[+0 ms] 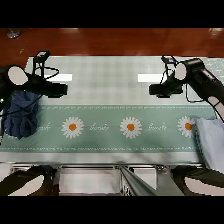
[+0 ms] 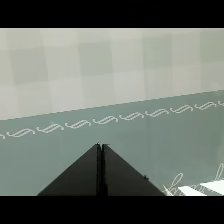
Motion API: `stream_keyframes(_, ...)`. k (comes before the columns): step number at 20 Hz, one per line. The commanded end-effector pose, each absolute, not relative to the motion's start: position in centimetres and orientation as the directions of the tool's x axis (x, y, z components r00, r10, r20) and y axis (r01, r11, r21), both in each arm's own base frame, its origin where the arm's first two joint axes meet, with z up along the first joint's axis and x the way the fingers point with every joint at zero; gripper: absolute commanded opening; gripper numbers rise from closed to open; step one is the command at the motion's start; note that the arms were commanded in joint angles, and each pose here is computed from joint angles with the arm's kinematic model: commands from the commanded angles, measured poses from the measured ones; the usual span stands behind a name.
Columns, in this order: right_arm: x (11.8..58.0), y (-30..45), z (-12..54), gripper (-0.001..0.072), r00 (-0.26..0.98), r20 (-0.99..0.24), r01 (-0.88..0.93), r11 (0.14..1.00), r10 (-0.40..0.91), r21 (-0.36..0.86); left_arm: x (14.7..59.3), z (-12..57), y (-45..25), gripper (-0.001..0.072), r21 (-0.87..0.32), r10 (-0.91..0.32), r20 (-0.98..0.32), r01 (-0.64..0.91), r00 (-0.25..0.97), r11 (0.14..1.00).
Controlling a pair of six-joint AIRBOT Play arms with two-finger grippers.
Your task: Fold the shirts.
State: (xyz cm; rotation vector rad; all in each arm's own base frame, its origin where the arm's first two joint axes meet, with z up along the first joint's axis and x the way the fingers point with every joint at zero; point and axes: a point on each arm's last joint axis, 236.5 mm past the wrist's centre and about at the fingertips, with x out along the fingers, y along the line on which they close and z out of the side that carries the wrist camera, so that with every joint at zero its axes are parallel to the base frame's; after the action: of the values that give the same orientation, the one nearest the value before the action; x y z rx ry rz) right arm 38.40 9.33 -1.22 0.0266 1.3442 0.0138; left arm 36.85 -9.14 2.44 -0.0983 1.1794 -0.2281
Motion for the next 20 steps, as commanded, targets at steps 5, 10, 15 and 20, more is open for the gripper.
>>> stream_keyframes(5, 38.4, 9.3, -1.2, 0.0021, 0.224, -0.974, 0.005, 1.0, 0.025, 0.027, 36.9, 2.4, -9.1, 0.0027, -0.195, -0.227, -0.904, 0.125, 0.362, 0.973)
stream_keyframes(10, 38.4, 9.3, -1.2, 0.0021, 0.224, -0.974, 0.005, 1.0, 0.025, 0.027, 36.9, 2.4, -9.1, 0.0027, -0.195, -0.227, -0.904, 0.125, 0.362, 0.973)
stream_keyframes(15, 38.4, 9.3, -1.2, 0.0021, 0.225, -0.974, 0.005, 1.0, 0.025, 0.027, 37.2, 2.6, -9.1, 0.0027, -0.195, -0.228, -0.898, 0.125, 0.377, 0.973)
stream_keyframes(20, 40.2, 9.5, -0.8, 0.0576, 0.3, -0.953, -0.001, 0.999, 0.032, 0.033, 40.6, 4.0, -7.2, 0.0694, -0.067, -0.164, -0.841, 0.201, 0.516, 0.977)
